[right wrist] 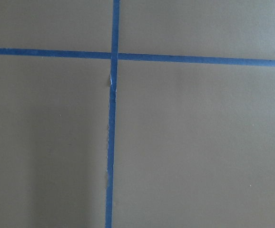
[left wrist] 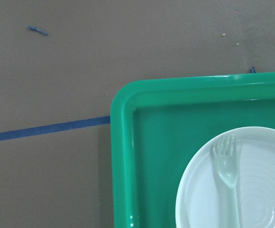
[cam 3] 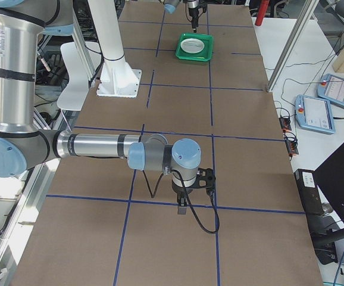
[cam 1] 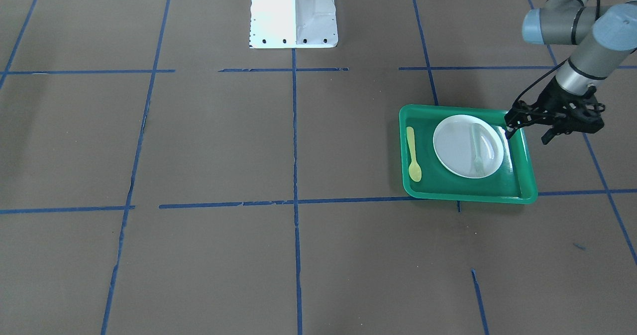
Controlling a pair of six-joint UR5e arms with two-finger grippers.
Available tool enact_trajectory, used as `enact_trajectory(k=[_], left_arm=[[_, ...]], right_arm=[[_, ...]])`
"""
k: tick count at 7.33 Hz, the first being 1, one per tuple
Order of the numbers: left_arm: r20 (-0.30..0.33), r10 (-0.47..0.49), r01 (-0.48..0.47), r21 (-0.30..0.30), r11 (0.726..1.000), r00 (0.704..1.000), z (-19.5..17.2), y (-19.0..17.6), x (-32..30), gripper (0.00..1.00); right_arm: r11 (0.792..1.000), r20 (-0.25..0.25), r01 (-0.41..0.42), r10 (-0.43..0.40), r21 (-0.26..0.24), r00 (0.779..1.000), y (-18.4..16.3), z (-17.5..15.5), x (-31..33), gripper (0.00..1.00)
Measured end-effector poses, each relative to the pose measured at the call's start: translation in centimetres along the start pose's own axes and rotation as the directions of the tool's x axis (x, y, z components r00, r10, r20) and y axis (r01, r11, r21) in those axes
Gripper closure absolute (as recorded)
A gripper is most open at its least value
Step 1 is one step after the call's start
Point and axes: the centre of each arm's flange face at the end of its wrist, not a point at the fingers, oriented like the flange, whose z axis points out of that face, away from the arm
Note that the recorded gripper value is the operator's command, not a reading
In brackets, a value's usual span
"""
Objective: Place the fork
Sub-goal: 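Reach the left gripper down to the white fork on the plate and grasp it, then lift the fork with the left gripper and carry it to the tray rim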
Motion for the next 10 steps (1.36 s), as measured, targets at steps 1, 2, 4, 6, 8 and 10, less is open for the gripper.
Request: enact_trajectory(k=[1,2,4,6,8,10], left_arm=[[-0.006,-0.008,0.008,-0.015,1.0,1.0,2.0,0.1,2.3,0.07],[-0.014,-0.009,0.009,-0.027,1.0,1.0,3.0,0.2,3.9,0.17],[-0.021,-0.006,0.005,-0.043,0.999,1.0,3.9,0.6,5.0,0.29],[-0.017,-0.006,0.005,-0.065,0.998,1.0,4.6,1.1,5.0,0.29],[-0.01,-0.006,0.006,-0.081,0.997,1.0,5.3,1.5,4.8,0.56],[-0.009,-0.006,0.006,-0.084,0.996,1.0,5.4,1.6,4.7,1.0]], right_arm=[[1.0,0.0,0.0,0.0,0.0,1.0,0.0,0.0,0.0,0.0],[1.0,0.0,0.0,0.0,0.0,1.0,0.0,0.0,0.0,0.0],[1.0,0.0,0.0,0.0,0.0,1.0,0.0,0.0,0.0,0.0],[1.0,0.0,0.0,0.0,0.0,1.0,0.0,0.0,0.0,0.0],[1.0,0.0,0.0,0.0,0.0,1.0,0.0,0.0,0.0,0.0],[1.0,0.0,-0.001,0.001,0.0,1.0,0.0,0.0,0.0,0.0]])
